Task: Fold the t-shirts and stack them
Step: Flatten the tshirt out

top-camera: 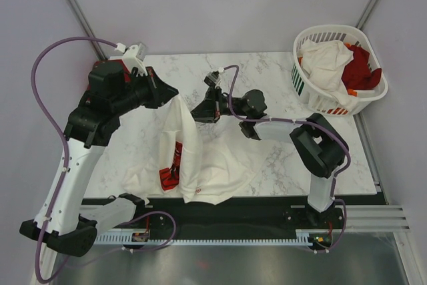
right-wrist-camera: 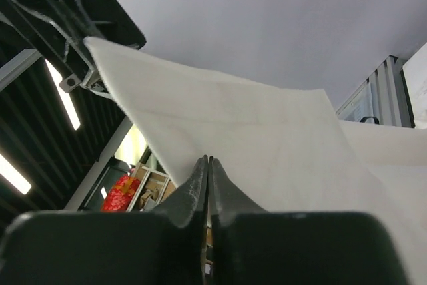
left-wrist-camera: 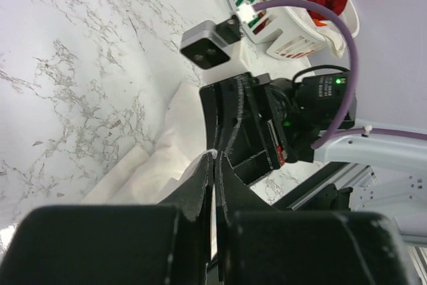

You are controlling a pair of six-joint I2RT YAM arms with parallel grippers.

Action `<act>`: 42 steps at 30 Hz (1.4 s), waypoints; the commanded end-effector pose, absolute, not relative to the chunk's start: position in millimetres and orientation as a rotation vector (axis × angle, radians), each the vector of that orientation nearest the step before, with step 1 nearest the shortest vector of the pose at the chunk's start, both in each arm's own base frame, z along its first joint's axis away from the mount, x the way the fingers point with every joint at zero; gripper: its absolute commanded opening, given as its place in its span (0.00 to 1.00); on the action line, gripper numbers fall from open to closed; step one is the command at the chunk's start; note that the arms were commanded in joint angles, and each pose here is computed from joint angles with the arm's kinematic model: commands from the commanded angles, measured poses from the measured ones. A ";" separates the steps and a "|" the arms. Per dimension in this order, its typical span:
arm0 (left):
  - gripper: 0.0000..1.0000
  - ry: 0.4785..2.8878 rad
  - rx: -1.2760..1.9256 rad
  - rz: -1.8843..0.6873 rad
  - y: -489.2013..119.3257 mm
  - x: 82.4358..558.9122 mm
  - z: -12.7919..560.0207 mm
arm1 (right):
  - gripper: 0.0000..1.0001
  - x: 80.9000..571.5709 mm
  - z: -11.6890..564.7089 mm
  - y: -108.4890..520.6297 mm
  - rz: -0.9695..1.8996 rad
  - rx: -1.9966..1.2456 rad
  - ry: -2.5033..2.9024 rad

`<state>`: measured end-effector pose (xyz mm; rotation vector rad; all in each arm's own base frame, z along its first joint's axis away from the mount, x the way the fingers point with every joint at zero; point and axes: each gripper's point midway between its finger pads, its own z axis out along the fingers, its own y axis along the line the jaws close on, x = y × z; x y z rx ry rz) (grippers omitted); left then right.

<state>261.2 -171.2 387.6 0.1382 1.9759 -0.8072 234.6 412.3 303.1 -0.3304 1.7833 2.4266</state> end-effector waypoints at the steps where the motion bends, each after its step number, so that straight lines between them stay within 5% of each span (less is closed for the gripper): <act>1: 0.02 1.888 0.142 -0.712 -160.7 273.4 402.3 | 0.16 191.7 379.2 362.2 2.342 -0.732 1.197; 4: 0.02 1.915 0.099 -0.658 -153.3 280.2 389.7 | 0.98 211.2 380.1 349.7 2.241 -0.670 1.281; 11: 0.02 1.948 0.127 -0.713 -164.6 281.6 382.4 | 0.98 254.0 288.7 395.2 1.428 -0.773 1.829; 26: 0.02 1.878 0.201 -0.771 -168.9 263.6 405.4 | 0.98 321.3 232.4 413.8 1.026 -0.783 1.965; 29: 0.02 1.882 0.202 -0.769 -169.1 264.2 403.7 | 0.79 315.4 236.6 418.6 1.073 -0.812 1.939; 30: 0.02 1.888 0.200 -0.767 -169.4 265.7 401.7 | 0.53 312.8 237.2 419.1 1.079 -0.815 1.934; 35: 0.02 1.928 0.183 -0.752 -169.2 271.3 386.9 | 0.33 301.2 274.0 414.7 1.125 -0.829 1.826; 37: 0.02 1.957 0.180 -0.748 -170.8 275.5 377.2 | 0.00 298.1 293.8 409.0 1.119 -0.817 1.776; 42: 0.02 2.048 0.171 -0.735 -174.4 284.9 344.3 | 0.00 337.5 313.2 358.5 0.787 -0.594 1.840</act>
